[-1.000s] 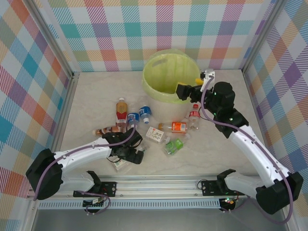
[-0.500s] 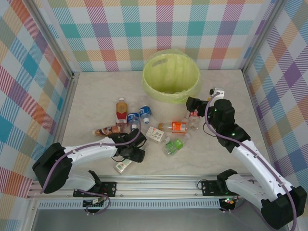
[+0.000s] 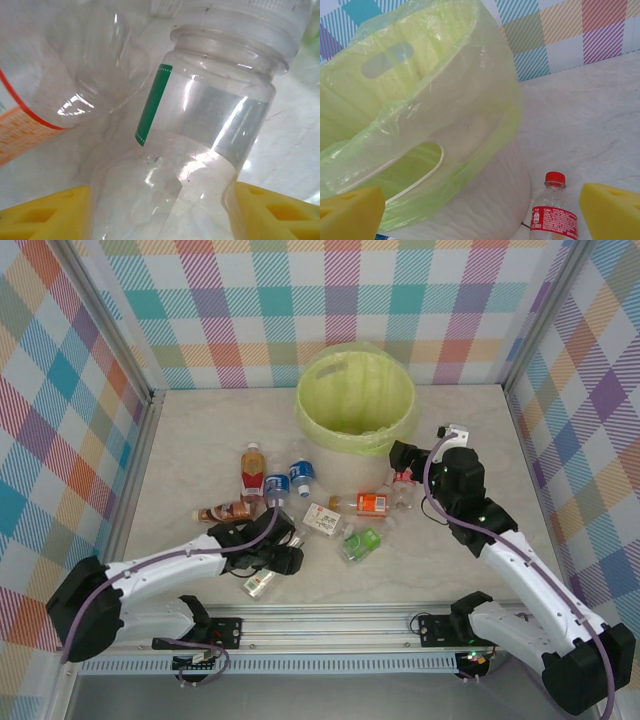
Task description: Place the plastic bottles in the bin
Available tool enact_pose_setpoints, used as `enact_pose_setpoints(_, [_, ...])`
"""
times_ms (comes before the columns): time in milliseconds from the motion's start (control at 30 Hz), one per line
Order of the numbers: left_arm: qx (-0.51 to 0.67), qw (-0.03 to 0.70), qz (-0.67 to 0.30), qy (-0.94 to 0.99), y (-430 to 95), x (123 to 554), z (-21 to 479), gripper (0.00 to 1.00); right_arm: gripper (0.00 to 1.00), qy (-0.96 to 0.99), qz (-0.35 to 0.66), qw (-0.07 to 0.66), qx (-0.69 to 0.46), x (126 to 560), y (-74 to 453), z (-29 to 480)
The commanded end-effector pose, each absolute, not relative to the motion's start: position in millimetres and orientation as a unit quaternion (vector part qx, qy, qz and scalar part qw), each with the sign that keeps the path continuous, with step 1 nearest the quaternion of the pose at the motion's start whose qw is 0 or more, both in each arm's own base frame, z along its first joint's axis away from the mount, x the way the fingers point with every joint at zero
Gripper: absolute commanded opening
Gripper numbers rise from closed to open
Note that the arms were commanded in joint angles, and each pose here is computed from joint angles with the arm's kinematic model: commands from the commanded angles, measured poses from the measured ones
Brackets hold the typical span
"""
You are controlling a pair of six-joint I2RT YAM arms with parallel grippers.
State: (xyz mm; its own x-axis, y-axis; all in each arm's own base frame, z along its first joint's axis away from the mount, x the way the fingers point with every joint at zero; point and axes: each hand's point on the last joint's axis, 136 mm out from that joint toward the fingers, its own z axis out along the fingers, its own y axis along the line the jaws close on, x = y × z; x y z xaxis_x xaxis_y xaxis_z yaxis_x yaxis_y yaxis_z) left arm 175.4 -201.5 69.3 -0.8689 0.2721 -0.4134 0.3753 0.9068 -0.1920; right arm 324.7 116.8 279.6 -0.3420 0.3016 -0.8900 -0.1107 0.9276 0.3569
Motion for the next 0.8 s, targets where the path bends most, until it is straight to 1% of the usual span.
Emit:
enact_pose_setpoints(0, [0.18,0.227,-0.186,0.939,-218,177,95,0.49,1.0,0.785,0.189,0.587,0.057,327,119,288])
enact_pose_setpoints(167, [0.168,0.272,-0.225,0.92,-224,188,133,0.48,1.0,0.778,0.196,0.595,0.051,326,121,289])
enact_pose_setpoints(233, [0.145,0.295,-0.238,0.914,-223,198,152,0.48,1.0,0.775,0.199,0.598,0.045,326,123,291])
enact_pose_setpoints(300, [0.094,0.33,-0.245,0.906,-214,215,181,0.48,1.0,0.773,0.202,0.6,0.041,325,124,293])
enact_pose_setpoints(433, [0.015,0.433,-0.271,0.859,-196,245,250,0.48,1.0,0.767,0.206,0.607,0.042,326,124,296])
enact_pose_setpoints(567, [-0.056,0.53,-0.274,0.801,-173,268,298,0.46,1.0,0.748,0.219,0.624,0.052,329,125,302])
enact_pose_setpoints(633, [-0.107,0.565,-0.281,0.768,-162,278,315,0.44,1.0,0.743,0.223,0.63,0.048,330,127,305])
enact_pose_setpoints(667, [-0.127,0.582,-0.297,0.746,-161,283,326,0.44,1.0,0.742,0.224,0.631,0.04,331,129,307])
enact_pose_setpoints(767, [-0.139,0.624,-0.35,0.684,-168,295,365,0.43,1.0,0.743,0.223,0.631,0.014,331,136,315])
